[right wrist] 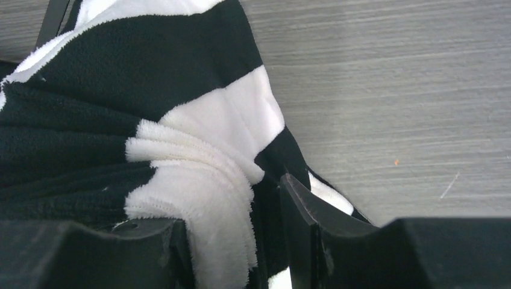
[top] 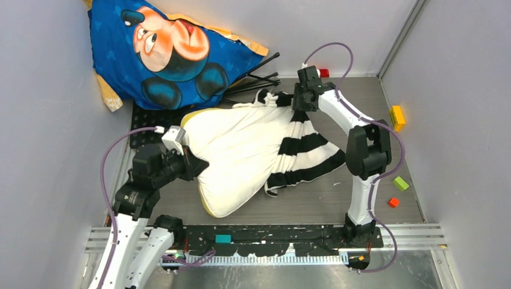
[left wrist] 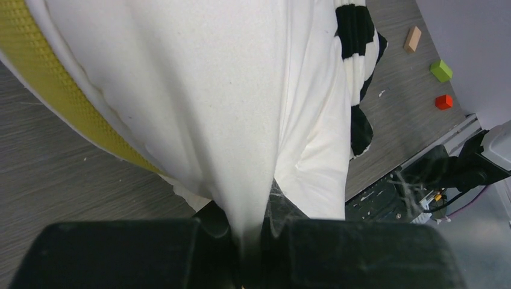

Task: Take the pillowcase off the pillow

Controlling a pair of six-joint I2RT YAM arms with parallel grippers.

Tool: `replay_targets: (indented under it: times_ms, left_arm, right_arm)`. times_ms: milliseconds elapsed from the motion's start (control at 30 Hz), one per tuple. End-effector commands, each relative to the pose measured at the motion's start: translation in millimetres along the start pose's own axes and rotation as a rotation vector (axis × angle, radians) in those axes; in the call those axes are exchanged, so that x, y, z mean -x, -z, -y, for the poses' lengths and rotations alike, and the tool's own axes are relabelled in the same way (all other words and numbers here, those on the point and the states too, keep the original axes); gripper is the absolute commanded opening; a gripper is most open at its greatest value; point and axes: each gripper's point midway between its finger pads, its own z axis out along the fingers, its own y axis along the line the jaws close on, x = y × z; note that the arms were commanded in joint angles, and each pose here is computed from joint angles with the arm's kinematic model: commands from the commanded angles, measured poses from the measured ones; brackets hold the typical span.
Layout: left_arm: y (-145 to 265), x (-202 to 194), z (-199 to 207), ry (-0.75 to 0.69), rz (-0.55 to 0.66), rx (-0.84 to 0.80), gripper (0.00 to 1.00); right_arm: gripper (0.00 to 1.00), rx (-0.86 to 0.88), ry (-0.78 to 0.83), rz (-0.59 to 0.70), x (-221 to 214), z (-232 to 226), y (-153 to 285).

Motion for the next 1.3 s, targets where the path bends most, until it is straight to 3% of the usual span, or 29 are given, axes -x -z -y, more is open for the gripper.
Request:
replay_targets:
  times_ms: [0, 167, 300, 667, 867, 1033, 1267]
  left_arm:
    - [5.1, 22.8, -4.8, -0.010, 0.070, 0.056, 0.00]
    - [-15.3, -0.4, -15.5, 0.035, -0.114, 0.072, 0.00]
    - [-23.4, -10.7, -19.1, 0.052, -0.175, 0.069, 0.00]
    - [-28.3, -17.2, -25.1, 0.056, -0.180, 0.081, 0.00]
    - [-30.0, -19.4, -28.5, 0.066, -0.183, 0.096, 0.00]
    - [-29.8, -19.3, -28.9, 0.066, -0.177, 0.098, 0.00]
    - [-29.2, -18.9, -27.2, 0.068, -0.175, 0.091, 0.00]
  right_arm:
    - [0.51, -0.200, -0.152, 0.204, 69.1, 83.1, 34.9]
    - [0.78, -0.063, -0.151, 0.215, 76.9, 62.8, 80.4]
    - [0.89, 0.023, -0.147, 0.212, 70.0, 48.9, 119.7]
    - [0.91, 0.144, -0.014, 0.245, -3.9, 3.3, 205.7]
    - [0.91, 0.181, 0.015, 0.200, -48.5, -3.8, 205.4]
    - [0.91, 0.178, -0.088, 0.198, -63.7, 0.6, 199.0]
    - [0.91, 0.470, -0.089, 0.143, -91.8, -43.3, 213.5]
